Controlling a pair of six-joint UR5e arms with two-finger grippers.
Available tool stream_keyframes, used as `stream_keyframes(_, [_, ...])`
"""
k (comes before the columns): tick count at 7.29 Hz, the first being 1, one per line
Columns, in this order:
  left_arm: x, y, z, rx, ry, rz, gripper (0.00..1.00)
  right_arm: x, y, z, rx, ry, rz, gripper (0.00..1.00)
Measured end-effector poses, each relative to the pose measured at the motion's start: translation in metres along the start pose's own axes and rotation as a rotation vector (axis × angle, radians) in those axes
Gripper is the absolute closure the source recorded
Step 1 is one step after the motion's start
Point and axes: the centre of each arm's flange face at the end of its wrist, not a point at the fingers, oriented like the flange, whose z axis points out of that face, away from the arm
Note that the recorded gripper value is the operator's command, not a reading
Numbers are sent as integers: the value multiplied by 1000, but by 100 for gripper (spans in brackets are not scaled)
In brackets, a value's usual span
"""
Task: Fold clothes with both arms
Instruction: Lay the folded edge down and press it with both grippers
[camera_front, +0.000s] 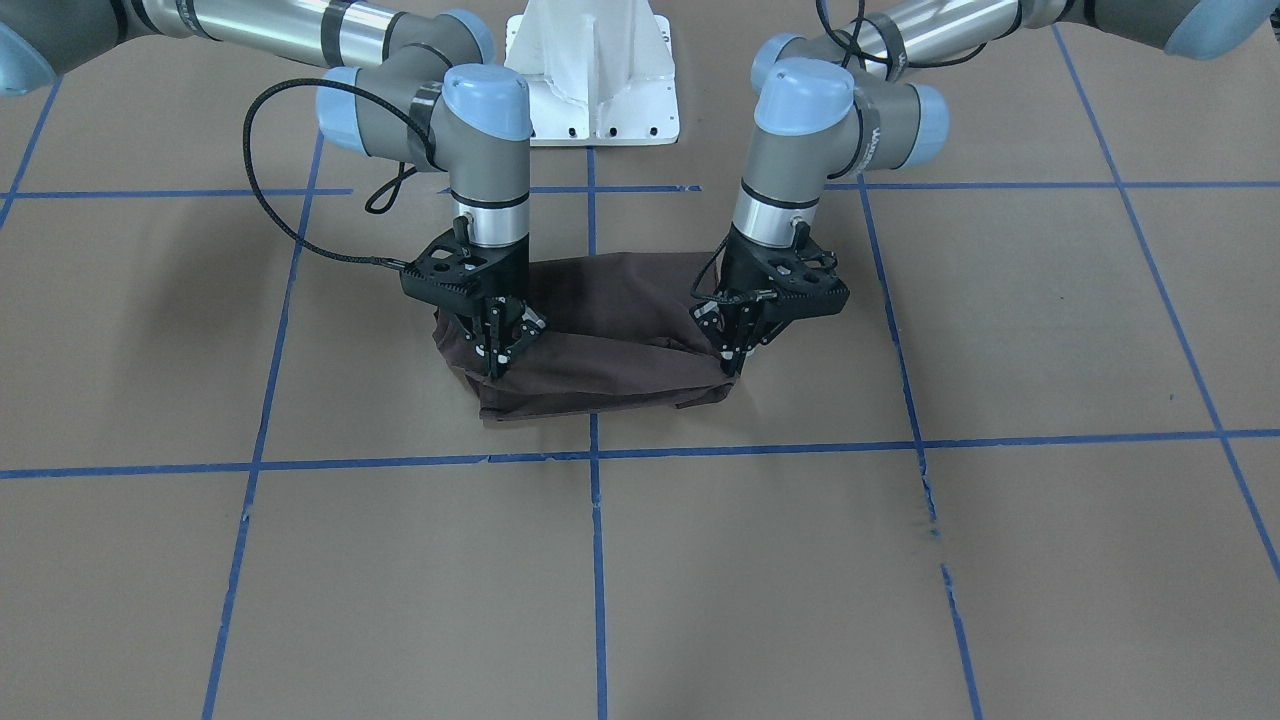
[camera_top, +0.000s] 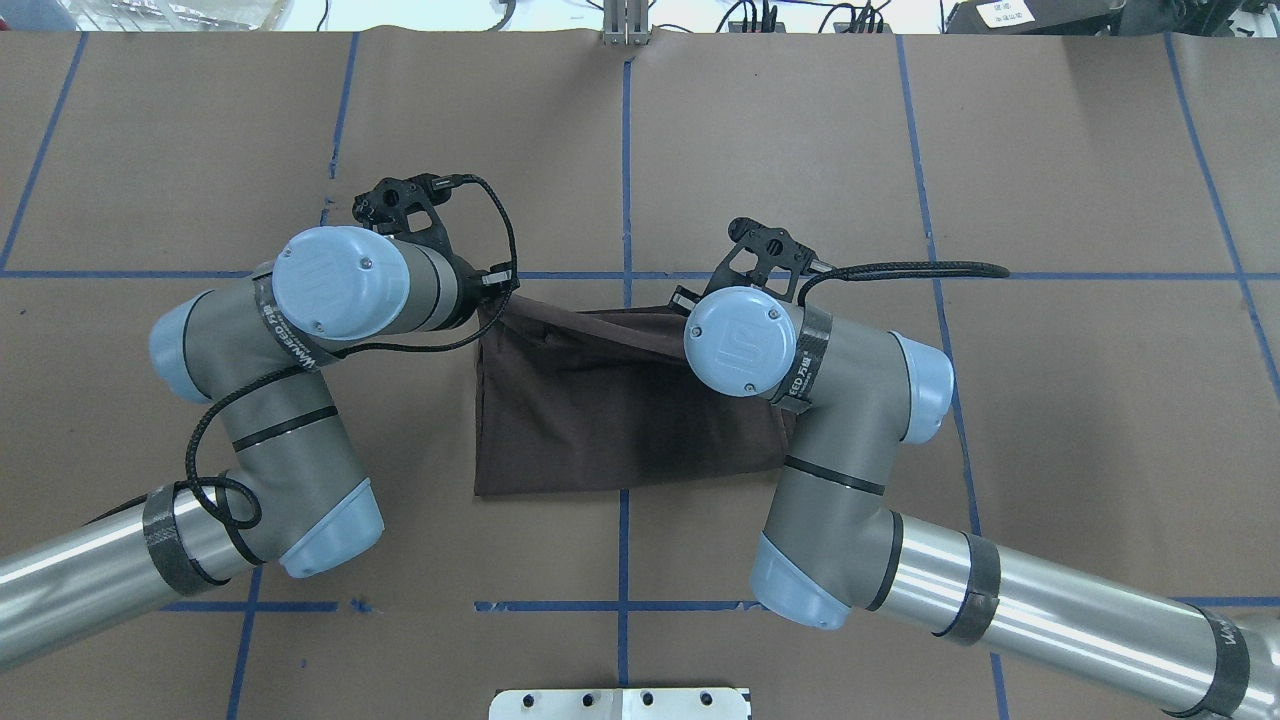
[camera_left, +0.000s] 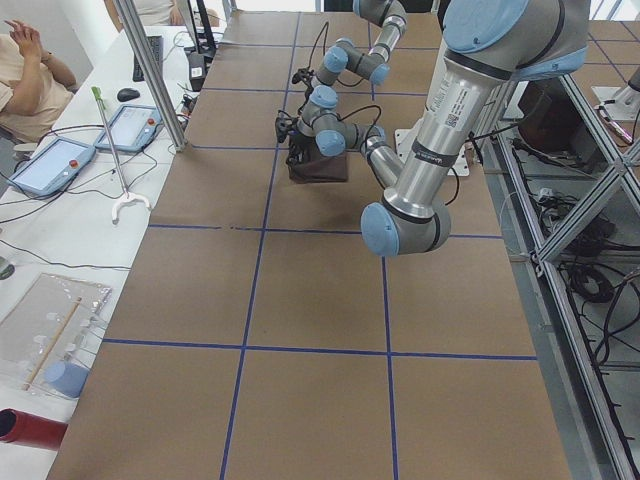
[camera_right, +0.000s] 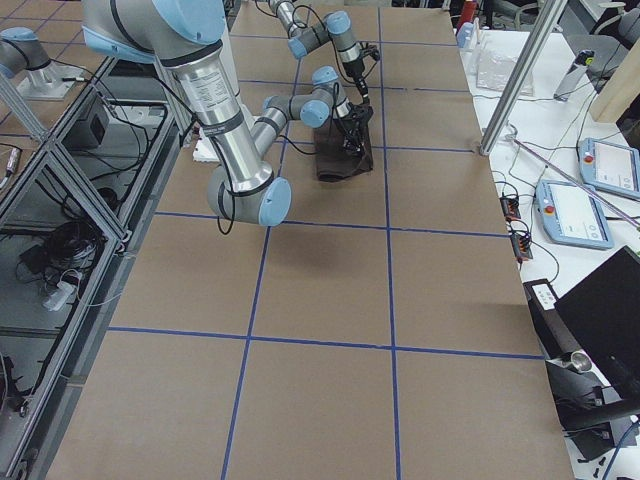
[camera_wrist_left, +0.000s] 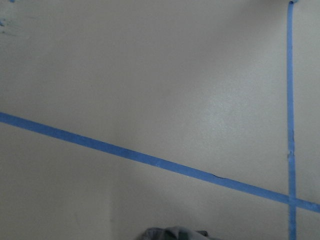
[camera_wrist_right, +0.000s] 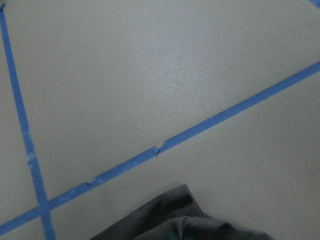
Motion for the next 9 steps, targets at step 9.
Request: stream_keyframes(9, [-4, -3, -14, -78, 51, 221, 0, -5, 67, -19, -50, -64, -374, 0])
